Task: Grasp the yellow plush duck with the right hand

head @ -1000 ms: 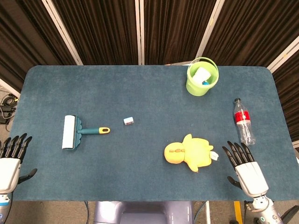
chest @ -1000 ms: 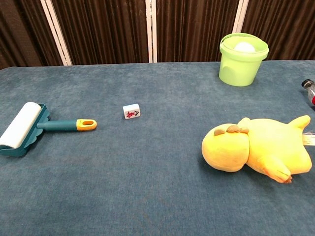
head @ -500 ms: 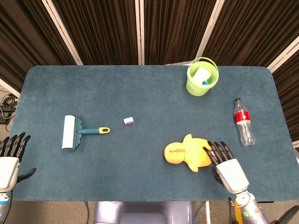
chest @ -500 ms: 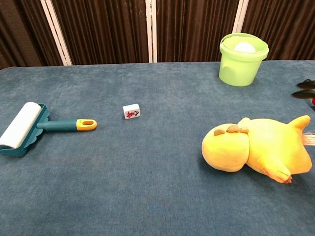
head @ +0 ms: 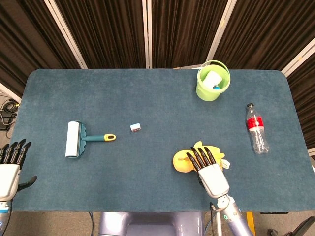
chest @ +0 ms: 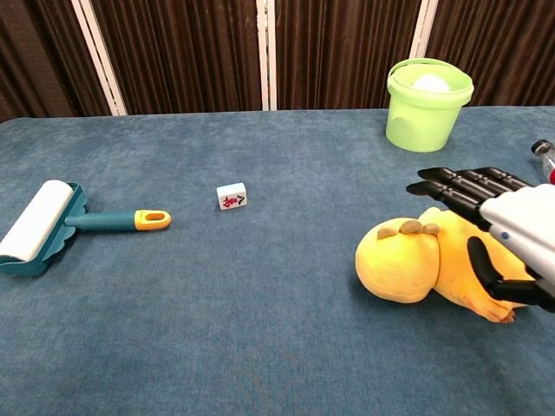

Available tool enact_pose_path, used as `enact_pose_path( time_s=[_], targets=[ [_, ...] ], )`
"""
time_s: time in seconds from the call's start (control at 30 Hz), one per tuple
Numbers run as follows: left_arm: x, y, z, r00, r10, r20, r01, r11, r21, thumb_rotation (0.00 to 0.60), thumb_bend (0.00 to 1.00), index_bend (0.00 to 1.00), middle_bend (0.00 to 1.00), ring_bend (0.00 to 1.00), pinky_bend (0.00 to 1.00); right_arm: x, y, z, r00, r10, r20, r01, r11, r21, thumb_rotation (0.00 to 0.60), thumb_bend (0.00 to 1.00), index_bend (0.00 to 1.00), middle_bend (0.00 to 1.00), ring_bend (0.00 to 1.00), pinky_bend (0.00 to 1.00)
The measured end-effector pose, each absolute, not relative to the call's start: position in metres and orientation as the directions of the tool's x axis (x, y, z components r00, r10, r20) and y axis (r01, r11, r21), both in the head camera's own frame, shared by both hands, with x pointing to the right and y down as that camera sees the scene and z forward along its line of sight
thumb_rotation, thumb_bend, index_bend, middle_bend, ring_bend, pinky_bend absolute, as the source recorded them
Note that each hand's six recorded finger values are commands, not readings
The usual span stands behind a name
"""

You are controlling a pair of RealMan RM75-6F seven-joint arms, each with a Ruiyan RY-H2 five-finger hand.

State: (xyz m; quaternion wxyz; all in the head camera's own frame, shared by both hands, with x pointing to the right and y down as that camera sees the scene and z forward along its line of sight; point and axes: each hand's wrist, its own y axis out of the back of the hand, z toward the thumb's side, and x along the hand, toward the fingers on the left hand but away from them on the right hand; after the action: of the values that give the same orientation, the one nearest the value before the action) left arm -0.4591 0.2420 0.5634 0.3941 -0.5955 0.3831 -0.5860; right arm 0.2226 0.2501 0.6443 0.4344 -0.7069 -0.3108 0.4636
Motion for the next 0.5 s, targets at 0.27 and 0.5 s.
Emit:
enact_pose_path(
  time_s=[0.27,0.5],
  targets=[
    [-0.458,0.242,0.565,0.020,-0.915,0.403,0.010,-0.403,-0.915,0.600,0.12,0.00,0.00,0.00,0.00,0.211,0.243,0.668,0.338,0.848,-0.409,0.029,-0.444,-0.896,0.600,1.00,0.00,0.00,0.00,0.00],
    [-0.458,0.243,0.568,0.019,-0.911,0.413,0.017,-0.413,-0.911,0.600,0.12,0.00,0.00,0.00,0.00,0.202,0.249,0.678,0.340,0.840,-0.423,0.009,-0.452,-0.892,0.600,1.00,0.00,0.00,0.00,0.00]
  ],
)
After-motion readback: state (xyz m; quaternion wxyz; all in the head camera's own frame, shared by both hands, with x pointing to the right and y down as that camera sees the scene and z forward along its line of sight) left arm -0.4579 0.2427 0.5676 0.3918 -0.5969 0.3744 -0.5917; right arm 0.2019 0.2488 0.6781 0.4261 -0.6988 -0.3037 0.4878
